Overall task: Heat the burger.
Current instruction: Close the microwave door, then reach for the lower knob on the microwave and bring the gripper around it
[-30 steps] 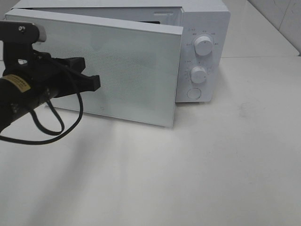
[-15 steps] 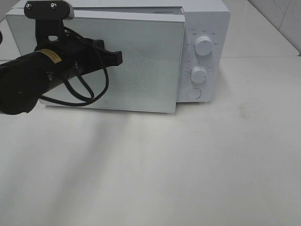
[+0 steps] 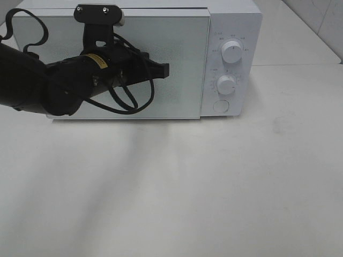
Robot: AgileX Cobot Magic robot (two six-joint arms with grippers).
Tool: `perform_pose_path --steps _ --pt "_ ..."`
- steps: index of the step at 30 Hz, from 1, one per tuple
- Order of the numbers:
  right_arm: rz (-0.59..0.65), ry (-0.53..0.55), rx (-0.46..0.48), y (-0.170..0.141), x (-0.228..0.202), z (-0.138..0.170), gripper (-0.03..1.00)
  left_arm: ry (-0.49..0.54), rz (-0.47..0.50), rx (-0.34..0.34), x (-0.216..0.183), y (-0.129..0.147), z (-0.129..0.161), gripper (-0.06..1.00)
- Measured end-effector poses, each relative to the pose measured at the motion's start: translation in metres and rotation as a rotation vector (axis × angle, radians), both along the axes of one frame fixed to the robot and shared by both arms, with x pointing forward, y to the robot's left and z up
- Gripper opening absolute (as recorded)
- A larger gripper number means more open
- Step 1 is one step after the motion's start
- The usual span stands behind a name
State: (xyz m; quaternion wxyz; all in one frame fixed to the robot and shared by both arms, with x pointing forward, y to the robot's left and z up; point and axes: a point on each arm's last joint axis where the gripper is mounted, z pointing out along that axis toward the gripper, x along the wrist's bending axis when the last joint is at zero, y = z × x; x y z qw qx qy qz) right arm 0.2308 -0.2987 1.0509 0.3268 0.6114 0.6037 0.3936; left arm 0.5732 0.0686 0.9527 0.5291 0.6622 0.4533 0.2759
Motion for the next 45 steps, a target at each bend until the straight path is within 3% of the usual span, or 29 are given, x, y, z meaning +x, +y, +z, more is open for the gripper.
perform_pose_path --steps 14,30,32,33,35,36,37,38,39,40,44,45 --pt "0.0 0.0 0.0 0.0 0.0 0.0 0.75 0.045 -0.034 0.03 0.01 -0.016 0.0 0.0" --pt "0.0 0.0 0.0 0.0 0.0 0.0 0.75 0.329 -0.157 0.146 -0.022 -0.008 0.036 0.01" --pt "0.0 0.0 0.0 0.0 0.0 0.0 0.75 0.401 -0.191 0.174 -0.032 -0.005 0.044 0.14" --pt "0.0 0.0 0.0 0.0 0.0 0.0 0.75 0.401 -0.191 0.174 -0.032 -0.005 0.044 0.14" --pt "0.0 0.0 0.0 0.0 0.0 0.0 0.75 0.48 -0.232 0.22 -0.043 -0.001 0.049 0.38" --pt "0.0 0.0 0.0 0.0 0.0 0.0 0.75 0.48 -0.232 0.22 -0.043 -0.001 0.049 0.38" --pt "0.0 0.0 0.0 0.0 0.0 0.0 0.75 0.533 -0.252 0.246 -0.05 0.002 0.051 0.58" --pt "0.0 0.0 0.0 0.0 0.0 0.0 0.75 0.533 -0.252 0.246 -0.05 0.002 0.051 0.58" --pt "0.0 0.0 0.0 0.0 0.0 0.0 0.75 0.589 -0.265 0.271 -0.056 0.005 0.052 0.8" --pt "0.0 0.0 0.0 0.0 0.0 0.0 0.75 0.615 -0.271 0.289 -0.059 0.007 0.052 0.87" --pt "0.0 0.0 0.0 0.0 0.0 0.0 0.75 0.678 -0.284 0.335 -0.067 0.012 0.054 0.96" --pt "0.0 0.0 0.0 0.0 0.0 0.0 0.75 0.719 -0.292 0.373 -0.072 0.016 0.055 0.98"
